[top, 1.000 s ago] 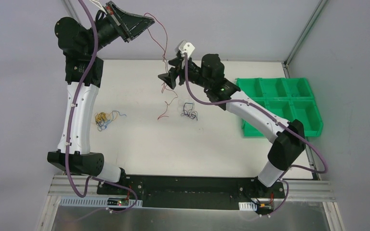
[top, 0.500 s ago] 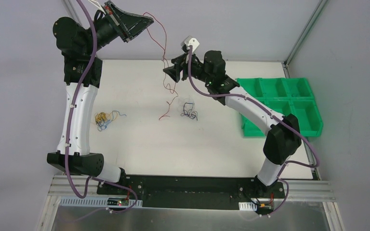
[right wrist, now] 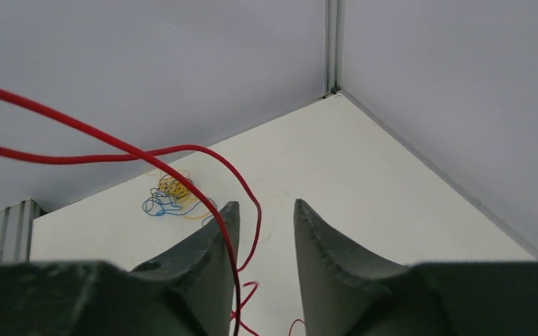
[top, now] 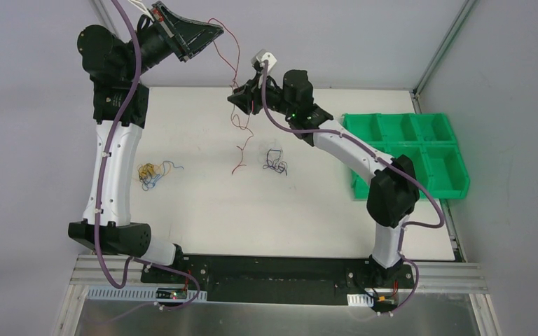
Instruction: Untangle the cables
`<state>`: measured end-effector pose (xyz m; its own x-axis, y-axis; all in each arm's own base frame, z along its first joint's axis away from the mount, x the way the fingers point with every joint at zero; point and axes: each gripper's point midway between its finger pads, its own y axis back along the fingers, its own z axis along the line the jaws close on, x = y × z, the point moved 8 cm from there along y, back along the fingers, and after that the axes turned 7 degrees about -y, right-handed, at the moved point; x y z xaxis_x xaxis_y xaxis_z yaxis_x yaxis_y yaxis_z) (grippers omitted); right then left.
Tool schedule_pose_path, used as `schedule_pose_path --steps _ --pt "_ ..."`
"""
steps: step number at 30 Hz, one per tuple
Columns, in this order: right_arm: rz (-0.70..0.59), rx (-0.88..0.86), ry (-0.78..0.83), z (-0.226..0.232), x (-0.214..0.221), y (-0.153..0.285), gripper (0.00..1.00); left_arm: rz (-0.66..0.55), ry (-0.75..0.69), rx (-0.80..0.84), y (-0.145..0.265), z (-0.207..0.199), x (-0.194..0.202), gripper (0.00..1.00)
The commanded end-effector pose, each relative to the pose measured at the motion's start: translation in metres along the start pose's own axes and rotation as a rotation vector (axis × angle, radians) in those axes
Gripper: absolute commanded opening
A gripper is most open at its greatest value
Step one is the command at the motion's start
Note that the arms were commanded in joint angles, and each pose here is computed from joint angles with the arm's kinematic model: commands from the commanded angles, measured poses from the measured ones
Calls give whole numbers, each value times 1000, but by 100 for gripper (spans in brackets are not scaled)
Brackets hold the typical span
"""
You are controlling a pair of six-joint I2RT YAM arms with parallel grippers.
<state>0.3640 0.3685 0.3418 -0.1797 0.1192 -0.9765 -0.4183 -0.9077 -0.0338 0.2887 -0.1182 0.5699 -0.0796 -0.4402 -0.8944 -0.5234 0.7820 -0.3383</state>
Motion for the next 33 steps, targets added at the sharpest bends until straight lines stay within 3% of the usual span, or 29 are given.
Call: schedule_pose_path --steps 1,3,4,10,14,16,20,24,27,29,30,33 --pt "-90 -71 10 17 -34 -2 27 -40 -57 37 6 -20 -10 0" --pt "-90 -65 9 19 -38 6 3 -42 -60 11 9 -15 -8 0" --pt "-97 -53 3 20 -43 12 0 -44 -61 -9 12 -11 -8 0" --pt "-96 41 -171 6 -68 51 0 -41 -8 -207 52 32 10 0" --pt "-167 130 -295 -10 -106 84 0 78 38 -386 83 65 72 0" --pt "-213 158 -388 -16 -126 102 0 158 134 -489 99 87 114 0" --pt "-258 122 -574 -24 -154 131 0 268 292 -435 80 91 162 0" --pt "-280 89 -674 -18 -176 151 0 368 240 -222 28 57 183 2" --pt "-294 120 -638 -12 -190 173 0 401 264 -93 3 46 180 46" --pt "-298 168 -591 -14 -193 192 0 413 271 -42 -5 46 176 90" --pt "-302 199 -574 -17 -194 203 0 414 264 -36 -6 48 175 98" --pt "-302 304 -559 -27 -189 239 0 413 229 -33 -3 52 175 99"
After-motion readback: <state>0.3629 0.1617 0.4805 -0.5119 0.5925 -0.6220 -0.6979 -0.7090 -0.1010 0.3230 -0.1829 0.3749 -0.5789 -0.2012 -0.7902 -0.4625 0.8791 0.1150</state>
